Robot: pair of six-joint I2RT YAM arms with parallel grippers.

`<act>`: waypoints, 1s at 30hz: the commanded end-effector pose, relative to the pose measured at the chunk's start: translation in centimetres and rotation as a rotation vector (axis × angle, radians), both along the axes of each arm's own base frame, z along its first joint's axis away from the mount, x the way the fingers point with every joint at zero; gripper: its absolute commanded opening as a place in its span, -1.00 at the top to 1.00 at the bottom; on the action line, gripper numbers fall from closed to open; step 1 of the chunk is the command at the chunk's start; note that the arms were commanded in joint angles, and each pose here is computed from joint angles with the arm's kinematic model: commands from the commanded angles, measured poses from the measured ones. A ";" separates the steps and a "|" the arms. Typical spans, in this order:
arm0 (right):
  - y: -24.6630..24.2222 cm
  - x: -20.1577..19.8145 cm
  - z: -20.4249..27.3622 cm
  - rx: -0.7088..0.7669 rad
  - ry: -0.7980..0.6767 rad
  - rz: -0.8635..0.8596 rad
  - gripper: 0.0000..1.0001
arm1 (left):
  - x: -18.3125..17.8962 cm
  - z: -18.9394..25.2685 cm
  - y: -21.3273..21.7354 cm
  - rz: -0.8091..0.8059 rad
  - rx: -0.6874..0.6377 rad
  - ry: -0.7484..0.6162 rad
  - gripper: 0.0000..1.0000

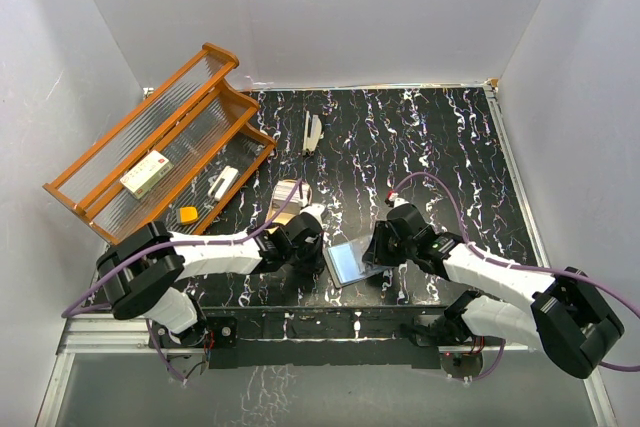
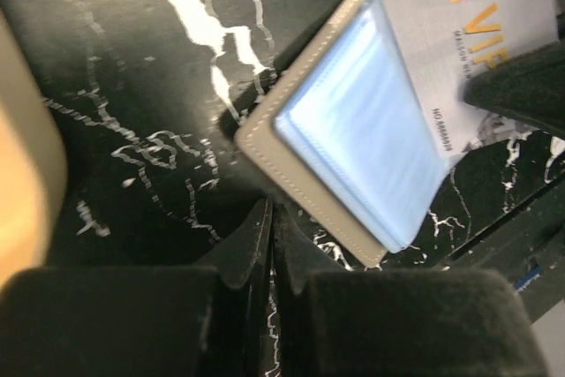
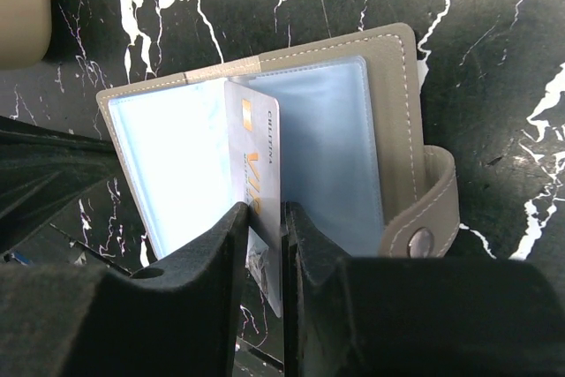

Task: Put the credit cards into the card holder
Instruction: Insert the credit card into the card holder.

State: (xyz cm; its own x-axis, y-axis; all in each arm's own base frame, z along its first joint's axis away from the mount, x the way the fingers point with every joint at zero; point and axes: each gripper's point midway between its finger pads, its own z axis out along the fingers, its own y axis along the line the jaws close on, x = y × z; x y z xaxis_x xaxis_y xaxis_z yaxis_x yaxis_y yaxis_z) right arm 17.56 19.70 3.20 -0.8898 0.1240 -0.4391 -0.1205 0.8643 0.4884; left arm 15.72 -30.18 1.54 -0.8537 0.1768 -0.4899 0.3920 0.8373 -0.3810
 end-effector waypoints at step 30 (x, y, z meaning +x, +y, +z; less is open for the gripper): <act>-0.8 0.5 0.2 -0.082 0.045 -0.047 0.23 | -0.1 -2.6 1.6 0.031 0.072 0.005 1.00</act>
